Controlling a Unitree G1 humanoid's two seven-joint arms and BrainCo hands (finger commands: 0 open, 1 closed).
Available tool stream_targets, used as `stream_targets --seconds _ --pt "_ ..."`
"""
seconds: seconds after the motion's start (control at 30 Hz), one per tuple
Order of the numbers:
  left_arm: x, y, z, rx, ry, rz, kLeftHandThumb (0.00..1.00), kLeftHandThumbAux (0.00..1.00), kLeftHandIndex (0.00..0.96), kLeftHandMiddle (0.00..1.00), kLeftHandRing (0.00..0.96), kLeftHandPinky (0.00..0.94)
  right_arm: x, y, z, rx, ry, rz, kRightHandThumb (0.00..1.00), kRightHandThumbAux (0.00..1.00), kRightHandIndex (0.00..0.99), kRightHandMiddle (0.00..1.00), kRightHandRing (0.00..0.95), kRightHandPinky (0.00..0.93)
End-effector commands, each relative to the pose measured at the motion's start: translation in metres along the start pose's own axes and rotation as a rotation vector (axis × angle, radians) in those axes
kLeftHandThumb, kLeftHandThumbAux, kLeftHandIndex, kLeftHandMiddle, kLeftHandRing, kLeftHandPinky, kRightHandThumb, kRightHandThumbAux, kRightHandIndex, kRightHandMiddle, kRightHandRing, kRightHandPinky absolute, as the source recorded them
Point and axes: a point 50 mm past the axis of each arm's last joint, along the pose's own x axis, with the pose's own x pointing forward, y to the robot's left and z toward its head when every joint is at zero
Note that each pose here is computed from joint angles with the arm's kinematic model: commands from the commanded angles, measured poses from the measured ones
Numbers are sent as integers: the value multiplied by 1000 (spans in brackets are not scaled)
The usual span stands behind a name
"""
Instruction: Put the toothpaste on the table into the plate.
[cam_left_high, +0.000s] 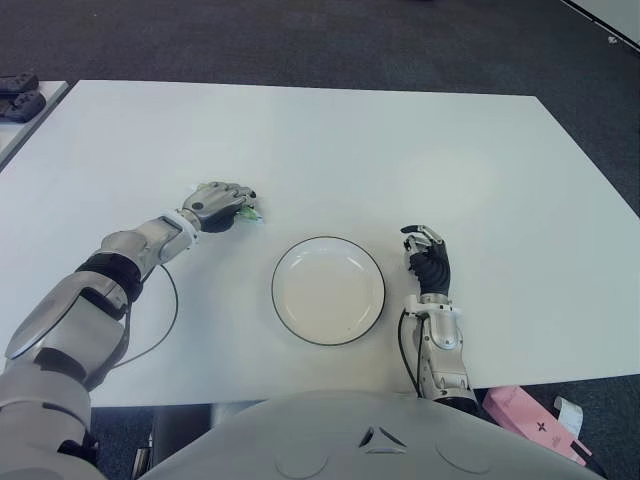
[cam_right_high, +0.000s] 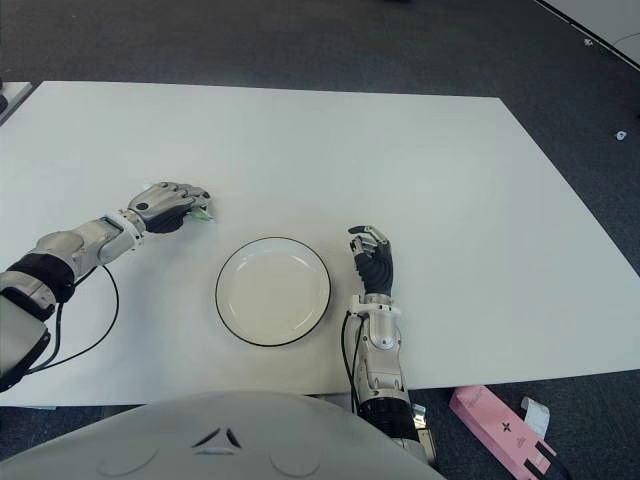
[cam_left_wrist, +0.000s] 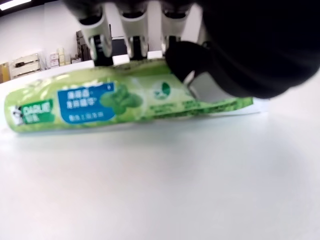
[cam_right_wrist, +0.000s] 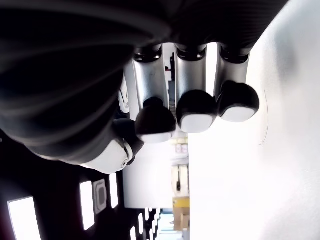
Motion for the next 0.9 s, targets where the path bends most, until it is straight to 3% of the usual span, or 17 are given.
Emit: stream_targets --seconds 0.03,0.3,0.53,0.9 --pt "-4 -4 -3 -28 31 -4 850 670 395 538 824 785 3 2 0 21 -9 1 706 722 438 917 895 883" --pt "-2 10 -6 -72 36 71 850 670 395 540 841 803 3 2 -1 21 -13 10 705 723 438 914 892 880" --pt "-1 47 -6 -52 -19 189 850 669 398 546 861 831 4 2 -1 18 -4 -5 705 723 438 911 890 880" --pt "-7 62 -2 -25 -1 336 852 665 409 557 892 882 5 3 -2 18 3 7 705 724 438 910 891 875"
